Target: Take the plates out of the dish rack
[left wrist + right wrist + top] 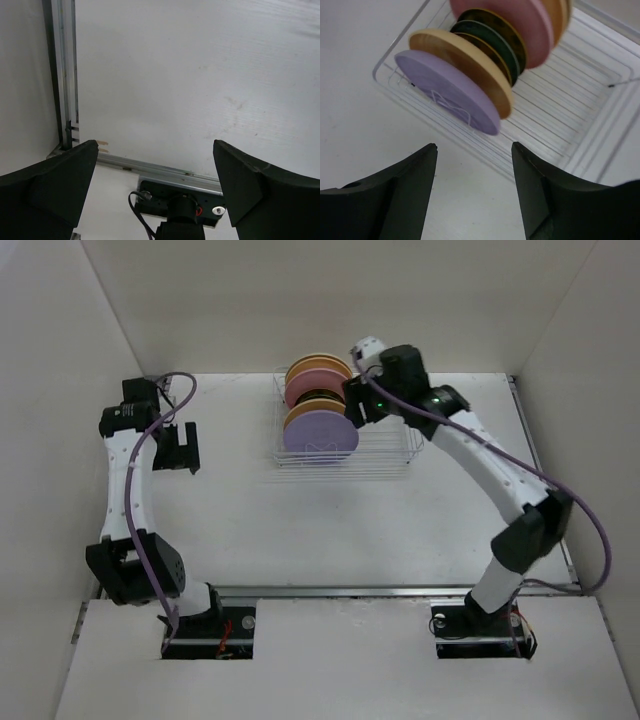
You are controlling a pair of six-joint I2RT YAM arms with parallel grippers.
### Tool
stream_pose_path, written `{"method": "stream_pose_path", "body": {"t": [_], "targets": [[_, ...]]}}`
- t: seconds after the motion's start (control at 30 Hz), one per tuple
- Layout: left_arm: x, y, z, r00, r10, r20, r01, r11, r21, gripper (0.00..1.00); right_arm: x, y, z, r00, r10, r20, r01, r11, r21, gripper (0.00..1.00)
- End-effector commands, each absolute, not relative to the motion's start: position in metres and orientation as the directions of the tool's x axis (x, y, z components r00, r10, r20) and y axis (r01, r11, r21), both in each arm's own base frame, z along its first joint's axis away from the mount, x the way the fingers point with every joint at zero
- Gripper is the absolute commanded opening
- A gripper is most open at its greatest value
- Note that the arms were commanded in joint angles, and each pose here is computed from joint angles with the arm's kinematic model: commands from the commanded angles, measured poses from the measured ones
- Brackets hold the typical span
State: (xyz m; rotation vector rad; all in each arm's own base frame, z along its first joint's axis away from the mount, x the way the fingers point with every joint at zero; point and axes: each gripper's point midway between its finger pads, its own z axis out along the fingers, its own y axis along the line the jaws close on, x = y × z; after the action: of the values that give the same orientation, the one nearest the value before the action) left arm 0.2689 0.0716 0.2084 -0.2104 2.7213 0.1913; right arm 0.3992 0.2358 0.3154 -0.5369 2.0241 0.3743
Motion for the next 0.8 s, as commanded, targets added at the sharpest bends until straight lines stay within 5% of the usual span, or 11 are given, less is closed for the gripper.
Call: {"method": "stream_pose_path", "body": {"t": [0.0, 0.23, 0.6, 0.77], "targets": [[0.292, 0.063, 0.219, -0.905, -0.131, -0.404, -0.163, 0.985, 0.046, 1.00, 0.425, 0.271, 0.325, -0.276, -0.366, -0.889, -0.586, 0.797, -0.147, 0.66], [0.338, 0.065, 0.206, -0.947, -0.055, -0.318, -0.109, 0.982, 0.153, 1.00, 0.466, 0.312, 0.272, -0.318, -0.429, -0.845, -0.641, 0.754, -0.142, 0.63], [0.357, 0.070, 0.184, -0.961, -0.077, -0.265, -0.124, 0.978, 0.167, 1.00, 0.472, 0.327, 0.228, -0.364, -0.460, -0.810, -0.684, 0.722, -0.103, 0.22], [0.364, 0.067, 0.185, -0.955, -0.067, -0.290, -0.119, 0.979, 0.166, 1.00, 0.468, 0.317, 0.249, -0.340, -0.444, -0.829, -0.659, 0.742, -0.127, 0.13]]}}
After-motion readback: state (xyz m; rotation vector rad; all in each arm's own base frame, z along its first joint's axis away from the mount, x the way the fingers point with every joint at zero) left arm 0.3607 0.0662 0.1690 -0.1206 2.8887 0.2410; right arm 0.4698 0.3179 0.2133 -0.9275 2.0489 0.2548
